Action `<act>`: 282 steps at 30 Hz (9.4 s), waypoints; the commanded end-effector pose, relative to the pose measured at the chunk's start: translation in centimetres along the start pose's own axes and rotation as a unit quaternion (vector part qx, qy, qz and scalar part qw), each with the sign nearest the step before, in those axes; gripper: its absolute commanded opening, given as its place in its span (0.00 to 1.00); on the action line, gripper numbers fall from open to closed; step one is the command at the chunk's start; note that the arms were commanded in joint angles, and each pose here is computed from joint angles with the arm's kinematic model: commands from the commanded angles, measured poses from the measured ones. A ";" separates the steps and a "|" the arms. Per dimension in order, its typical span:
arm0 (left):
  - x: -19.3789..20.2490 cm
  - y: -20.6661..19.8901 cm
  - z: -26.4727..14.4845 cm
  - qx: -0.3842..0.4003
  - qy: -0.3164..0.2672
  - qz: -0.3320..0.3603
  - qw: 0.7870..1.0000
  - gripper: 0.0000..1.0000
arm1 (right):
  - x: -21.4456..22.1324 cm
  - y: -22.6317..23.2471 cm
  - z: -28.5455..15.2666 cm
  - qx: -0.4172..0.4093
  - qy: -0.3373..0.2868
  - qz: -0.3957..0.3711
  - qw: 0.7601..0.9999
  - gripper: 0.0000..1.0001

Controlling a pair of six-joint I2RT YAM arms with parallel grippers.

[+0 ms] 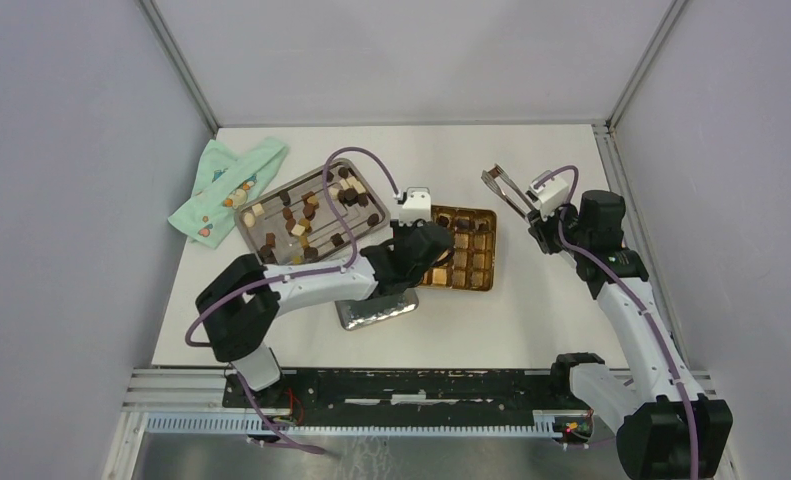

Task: Pack the chocolate
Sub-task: Pick up the packing box from the center of the board, then place the packing box at the center of the board, then place the fake chocolate in the packing box, then pick up the packing box from the center of the board, then place the packing box at the center of the board, then pick up the fake chocolate from the plate.

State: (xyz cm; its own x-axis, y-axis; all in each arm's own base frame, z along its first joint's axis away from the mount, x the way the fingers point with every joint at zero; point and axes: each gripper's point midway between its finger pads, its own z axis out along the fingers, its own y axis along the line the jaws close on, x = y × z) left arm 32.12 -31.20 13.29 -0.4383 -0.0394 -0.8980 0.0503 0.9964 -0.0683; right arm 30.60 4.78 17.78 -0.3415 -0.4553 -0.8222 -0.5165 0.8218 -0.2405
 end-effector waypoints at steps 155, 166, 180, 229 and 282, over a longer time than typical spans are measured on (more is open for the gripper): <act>1.5 -0.4 5.6 0.038 0.174 0.021 0.984 0.33 | -2.7 0.6 0.1 -0.095 -0.096 0.076 0.988 0.46; 3.7 -1.2 7.7 0.036 0.201 0.031 0.978 0.26 | -2.6 0.6 0.1 -0.094 -0.094 0.075 0.988 0.46; -3.7 -0.8 4.7 0.037 0.076 -0.007 0.996 0.02 | -2.1 -2.6 -0.4 -0.008 -0.080 0.088 0.993 0.45; -3.1 -2.8 -1.0 0.098 -0.050 -0.044 0.993 0.02 | -0.6 -4.0 -0.4 0.019 -0.064 0.112 0.992 0.44; -12.6 23.8 -10.2 -0.099 -0.092 0.041 0.990 1.00 | -11.7 18.9 7.1 -0.313 -0.018 -0.207 0.927 0.44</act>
State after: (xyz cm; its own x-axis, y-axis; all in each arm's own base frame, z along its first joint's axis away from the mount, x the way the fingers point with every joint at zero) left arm 29.82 -9.06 25.24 -0.3400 -0.0102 -0.9404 -0.0101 0.9999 -0.0072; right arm 29.24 24.67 18.50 -0.0756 -0.5949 -0.8002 -0.9566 0.2698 -0.1102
